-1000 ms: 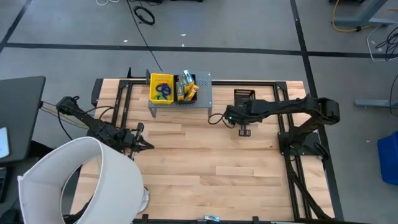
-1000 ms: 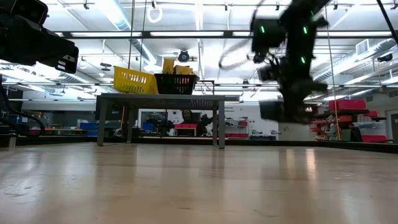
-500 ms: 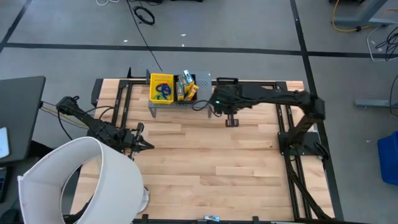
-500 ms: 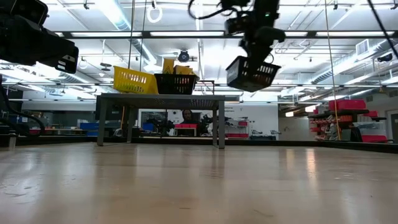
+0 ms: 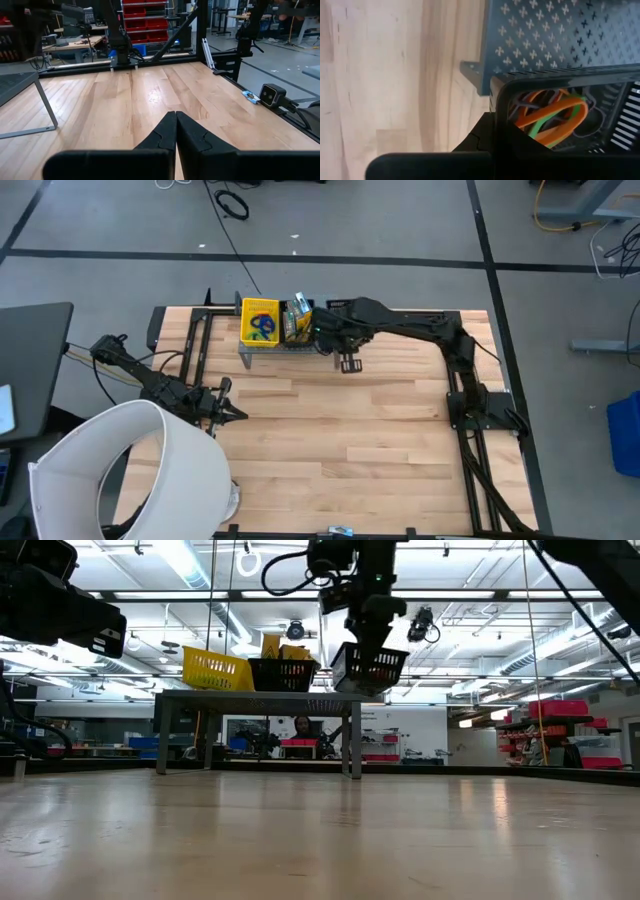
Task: Pick & Place Office Desk Supplies
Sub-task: Put the black bin on the shelf
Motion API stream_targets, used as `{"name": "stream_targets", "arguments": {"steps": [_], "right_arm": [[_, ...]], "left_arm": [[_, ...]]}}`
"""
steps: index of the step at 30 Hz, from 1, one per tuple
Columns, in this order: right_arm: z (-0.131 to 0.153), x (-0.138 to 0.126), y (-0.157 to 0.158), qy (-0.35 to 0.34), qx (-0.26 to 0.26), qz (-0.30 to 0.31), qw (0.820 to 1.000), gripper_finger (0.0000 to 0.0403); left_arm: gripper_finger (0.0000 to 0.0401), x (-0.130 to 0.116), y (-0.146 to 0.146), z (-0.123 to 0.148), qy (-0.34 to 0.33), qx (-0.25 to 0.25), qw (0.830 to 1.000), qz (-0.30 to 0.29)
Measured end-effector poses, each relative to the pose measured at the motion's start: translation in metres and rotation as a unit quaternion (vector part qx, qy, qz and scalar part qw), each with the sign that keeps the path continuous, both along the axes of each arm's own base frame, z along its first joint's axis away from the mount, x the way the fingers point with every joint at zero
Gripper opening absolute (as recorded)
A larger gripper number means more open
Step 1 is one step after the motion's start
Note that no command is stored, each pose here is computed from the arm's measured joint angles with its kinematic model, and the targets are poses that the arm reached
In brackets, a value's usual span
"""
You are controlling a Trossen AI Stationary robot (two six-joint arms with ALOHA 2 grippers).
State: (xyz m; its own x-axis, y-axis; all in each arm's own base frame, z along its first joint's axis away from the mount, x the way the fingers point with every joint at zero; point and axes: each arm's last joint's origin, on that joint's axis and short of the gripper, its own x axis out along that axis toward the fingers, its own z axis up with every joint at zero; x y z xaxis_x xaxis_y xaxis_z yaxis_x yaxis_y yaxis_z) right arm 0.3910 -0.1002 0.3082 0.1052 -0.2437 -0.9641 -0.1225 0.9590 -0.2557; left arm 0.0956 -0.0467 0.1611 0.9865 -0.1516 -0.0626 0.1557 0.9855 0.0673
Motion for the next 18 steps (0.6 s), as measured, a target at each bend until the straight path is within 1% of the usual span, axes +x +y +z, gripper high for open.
{"name": "stream_targets", "arguments": {"steps": [4, 7, 18], "right_arm": [[-0.003, 0.008, -0.004, 0.001, 0.014, 0.009, 1.0, 0.0], [-0.008, 0.012, -0.007, 0.007, 0.015, 0.017, 1.0, 0.0], [-0.008, 0.015, -0.007, -0.001, 0.009, 0.038, 0.999, 0.0]], "left_arm": [[0.0008, 0.0, 0.0, 0.0, 0.0, 0.0, 1.0, 0.0], [0.0008, 0.0, 0.0, 0.0, 0.0, 0.0, 1.0, 0.0], [0.0008, 0.0, 0.0, 0.0, 0.0, 0.001, 1.0, 0.0]]}}
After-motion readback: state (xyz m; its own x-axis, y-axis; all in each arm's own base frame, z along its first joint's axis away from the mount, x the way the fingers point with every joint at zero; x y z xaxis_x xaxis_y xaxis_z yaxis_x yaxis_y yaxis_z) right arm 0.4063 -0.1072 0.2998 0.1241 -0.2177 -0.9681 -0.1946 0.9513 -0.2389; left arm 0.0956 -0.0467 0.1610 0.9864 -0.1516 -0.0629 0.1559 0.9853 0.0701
